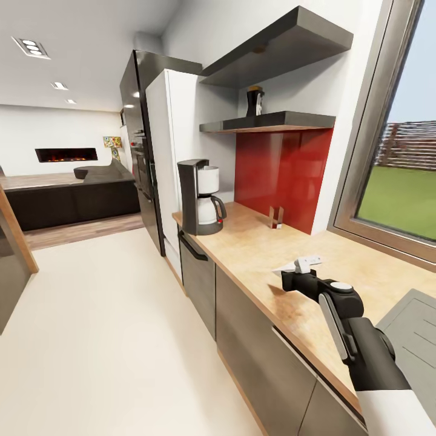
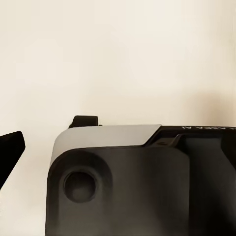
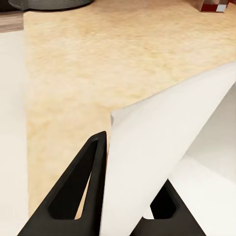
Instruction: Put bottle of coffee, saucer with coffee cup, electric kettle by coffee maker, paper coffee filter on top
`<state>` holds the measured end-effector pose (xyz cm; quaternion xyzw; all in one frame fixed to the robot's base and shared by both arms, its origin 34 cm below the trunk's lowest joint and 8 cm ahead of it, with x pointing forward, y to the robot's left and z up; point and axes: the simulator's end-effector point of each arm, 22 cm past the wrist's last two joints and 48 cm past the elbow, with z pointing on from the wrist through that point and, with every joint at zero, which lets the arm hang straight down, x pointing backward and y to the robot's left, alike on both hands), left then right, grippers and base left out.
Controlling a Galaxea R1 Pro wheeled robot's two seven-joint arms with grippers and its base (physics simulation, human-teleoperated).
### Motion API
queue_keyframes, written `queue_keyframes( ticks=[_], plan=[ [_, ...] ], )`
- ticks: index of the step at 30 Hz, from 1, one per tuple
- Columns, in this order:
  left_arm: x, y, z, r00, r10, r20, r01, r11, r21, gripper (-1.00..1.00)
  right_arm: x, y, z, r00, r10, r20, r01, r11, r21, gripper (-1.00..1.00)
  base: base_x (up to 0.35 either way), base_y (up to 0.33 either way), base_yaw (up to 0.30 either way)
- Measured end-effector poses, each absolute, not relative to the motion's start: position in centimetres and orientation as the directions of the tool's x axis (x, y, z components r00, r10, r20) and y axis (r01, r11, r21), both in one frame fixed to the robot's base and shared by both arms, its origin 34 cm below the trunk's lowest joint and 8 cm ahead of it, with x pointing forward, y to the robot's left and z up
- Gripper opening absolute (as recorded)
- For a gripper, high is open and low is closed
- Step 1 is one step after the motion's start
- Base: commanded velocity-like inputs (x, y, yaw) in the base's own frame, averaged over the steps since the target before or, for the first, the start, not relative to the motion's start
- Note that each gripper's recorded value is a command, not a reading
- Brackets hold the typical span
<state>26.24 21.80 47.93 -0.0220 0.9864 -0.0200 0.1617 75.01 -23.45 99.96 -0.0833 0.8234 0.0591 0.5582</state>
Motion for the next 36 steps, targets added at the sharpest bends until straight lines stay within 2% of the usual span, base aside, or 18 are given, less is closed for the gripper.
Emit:
queue_keyframes(
  ticks=[10, 23, 36],
  plan=[
    [26.1, 19.6, 48.0, -0.947, -0.066, -0.315, -0.042, 0.996, -0.082, 1.00, 73.7, -23.6, 96.9, -0.427, -0.075, -0.901, -0.213, 0.977, 0.020, -1.00, 0.000, 0.000, 0.000],
    [26.3, 19.3, 48.1, -0.945, -0.068, -0.319, -0.042, 0.995, -0.085, 1.00, 73.6, -23.5, 97.3, -0.425, -0.075, -0.902, -0.216, 0.976, 0.020, -1.00, 0.000, 0.000, 0.000],
    [26.9, 17.8, 48.4, -0.941, -0.073, -0.331, -0.041, 0.994, -0.103, 1.00, 71.5, -20.2, 98.7, -0.441, -0.072, -0.895, -0.328, 0.941, 0.086, -1.00, 0.000, 0.000, 0.000]
  ],
)
